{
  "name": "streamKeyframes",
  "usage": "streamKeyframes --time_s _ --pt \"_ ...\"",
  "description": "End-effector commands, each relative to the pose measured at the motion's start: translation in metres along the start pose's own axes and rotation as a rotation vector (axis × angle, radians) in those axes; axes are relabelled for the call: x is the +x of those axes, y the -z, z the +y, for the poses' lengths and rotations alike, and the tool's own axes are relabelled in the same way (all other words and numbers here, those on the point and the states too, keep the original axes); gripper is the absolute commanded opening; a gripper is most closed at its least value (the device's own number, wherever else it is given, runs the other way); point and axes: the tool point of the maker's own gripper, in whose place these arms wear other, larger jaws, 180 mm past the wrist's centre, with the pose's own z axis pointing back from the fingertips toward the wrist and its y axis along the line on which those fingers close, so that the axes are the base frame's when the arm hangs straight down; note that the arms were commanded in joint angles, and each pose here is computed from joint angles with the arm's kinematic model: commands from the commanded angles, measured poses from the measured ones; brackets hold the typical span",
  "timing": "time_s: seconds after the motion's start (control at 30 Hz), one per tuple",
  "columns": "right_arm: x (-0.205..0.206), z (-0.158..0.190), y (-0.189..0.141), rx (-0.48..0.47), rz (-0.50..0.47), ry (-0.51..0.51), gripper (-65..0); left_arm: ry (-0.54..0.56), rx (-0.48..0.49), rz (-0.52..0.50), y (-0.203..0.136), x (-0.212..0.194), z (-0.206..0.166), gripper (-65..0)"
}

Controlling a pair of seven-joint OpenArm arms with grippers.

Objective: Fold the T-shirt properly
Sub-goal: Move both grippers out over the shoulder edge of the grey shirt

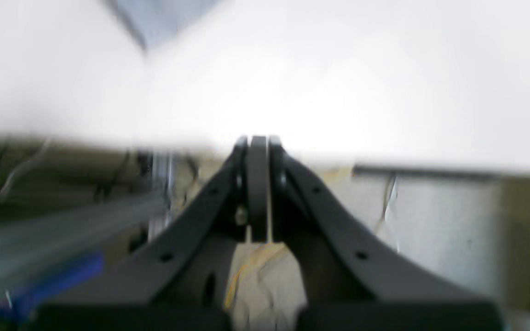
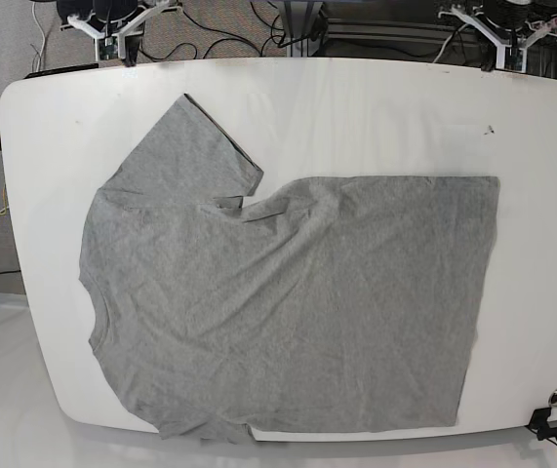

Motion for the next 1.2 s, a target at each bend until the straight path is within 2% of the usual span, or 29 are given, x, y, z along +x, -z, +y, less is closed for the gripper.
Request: streamKeyframes --time_s 0.0,0.13,0.4,0.5,0.57,0.63,0.87,1.17 --pt "0.014 0.000 0.000 0.002 -0.042 0.009 -65.0 0.023 -0.044 -0.021 -0.002 0.011 -0.006 -65.0" --pt "0.020 -0.001 0.005 -0.002 -0.061 0.006 -65.0 0.045 -0.088 -0.055 0.002 0.022 -0.013 -65.0" --pt "0.037 -0.007 0.016 -0.018 -0.112 0.008 -65.0 0.083 -0.104 -0.131 0.024 0.044 -0.010 -65.0" --pt "0.036 -0.010 0.017 -0.027 -0.110 0.010 -65.0 0.085 -0.104 -0.144 0.041 0.043 -0.004 -54.0" --pt "0.038 -0.011 0.017 -0.029 -0.114 0.015 -65.0 0.080 -0.095 -0.132 0.051 0.039 0.001 -49.3" --pt "0.037 -0.014 0.018 -0.038 -0.112 0.014 -65.0 0.069 -0.079 -0.127 0.059 0.038 0.008 -47.4" --pt "0.042 -0.010 0.023 -0.019 -0.129 0.021 -65.0 0.037 -0.067 -0.207 0.060 0.060 0.018 -45.2" --pt "0.034 -0.012 0.040 -0.020 -0.097 0.024 -64.4 -0.050 -0.039 -0.325 0.069 0.103 0.040 -43.5"
